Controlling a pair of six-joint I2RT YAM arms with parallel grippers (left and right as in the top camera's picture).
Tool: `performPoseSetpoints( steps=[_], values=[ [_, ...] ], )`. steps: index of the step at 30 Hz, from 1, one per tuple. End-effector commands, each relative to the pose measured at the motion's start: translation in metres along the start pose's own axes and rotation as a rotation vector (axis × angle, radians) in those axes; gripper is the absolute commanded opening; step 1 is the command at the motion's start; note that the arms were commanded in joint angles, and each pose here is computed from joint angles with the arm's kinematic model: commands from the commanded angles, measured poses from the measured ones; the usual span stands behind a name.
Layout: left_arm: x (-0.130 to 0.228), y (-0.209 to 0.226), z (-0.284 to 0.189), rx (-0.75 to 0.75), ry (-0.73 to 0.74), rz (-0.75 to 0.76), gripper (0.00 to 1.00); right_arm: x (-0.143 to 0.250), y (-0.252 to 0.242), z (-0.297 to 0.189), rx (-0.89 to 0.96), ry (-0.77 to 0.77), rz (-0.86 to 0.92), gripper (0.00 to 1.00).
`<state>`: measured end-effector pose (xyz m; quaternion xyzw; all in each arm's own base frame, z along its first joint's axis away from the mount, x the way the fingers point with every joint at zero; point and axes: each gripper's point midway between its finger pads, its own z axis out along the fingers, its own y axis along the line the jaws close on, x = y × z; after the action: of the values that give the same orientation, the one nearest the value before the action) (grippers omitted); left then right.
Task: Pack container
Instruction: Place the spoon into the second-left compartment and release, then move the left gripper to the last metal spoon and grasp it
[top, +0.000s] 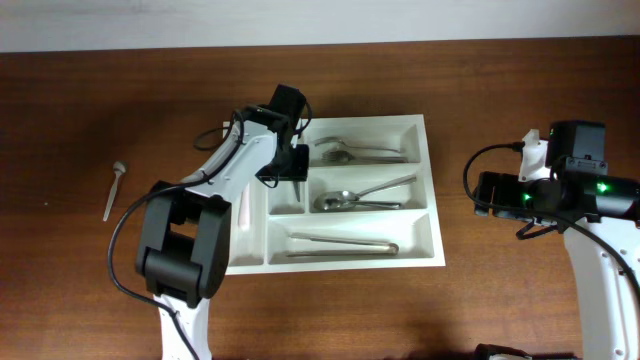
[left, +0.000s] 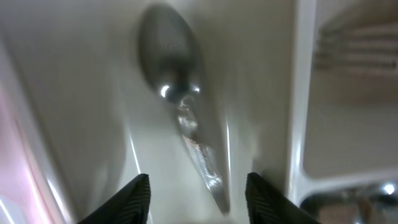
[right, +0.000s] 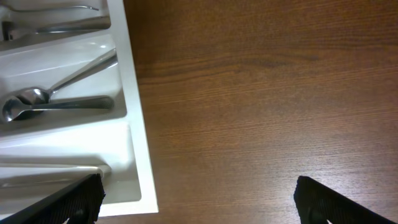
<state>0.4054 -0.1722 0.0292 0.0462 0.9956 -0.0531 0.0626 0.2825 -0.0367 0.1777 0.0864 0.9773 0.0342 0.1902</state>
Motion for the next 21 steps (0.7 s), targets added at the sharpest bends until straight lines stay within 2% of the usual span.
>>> performPoseSetpoints(
  steps=[1, 4, 5, 10, 15, 21],
  values=[
    [-0.017, -0.005, -0.026, 0.001, -0.047, 0.019, 0.54, -0.006, 0.001, -0.006, 0.0, -0.023, -0.003, 0.99],
    [-0.033, 0.014, -0.068, -0.101, -0.115, 0.012, 0.53, -0.006, 0.001, -0.006, 0.0, -0.023, -0.003, 0.99],
    [-0.043, 0.028, -0.101, -0.139, -0.17, 0.017, 0.53, -0.006, 0.001, -0.006, 0.0, -0.023, -0.003, 0.99],
    [-0.052, 0.095, -0.178, -0.201, -0.299, -0.058, 0.54, -0.006, 0.001, -0.006, 0.0, -0.023, -0.003, 0.99],
    [-0.036, 0.19, -0.205, -0.27, -0.291, -0.172, 0.55, -0.006, 0.001, -0.006, 0.0, -0.022, -0.003, 0.99],
    [-0.004, 0.292, -0.205, -0.353, -0.195, -0.114, 0.64, -0.006, 0.001, -0.006, 0.0, -0.023, -0.003, 0.99]
  ],
)
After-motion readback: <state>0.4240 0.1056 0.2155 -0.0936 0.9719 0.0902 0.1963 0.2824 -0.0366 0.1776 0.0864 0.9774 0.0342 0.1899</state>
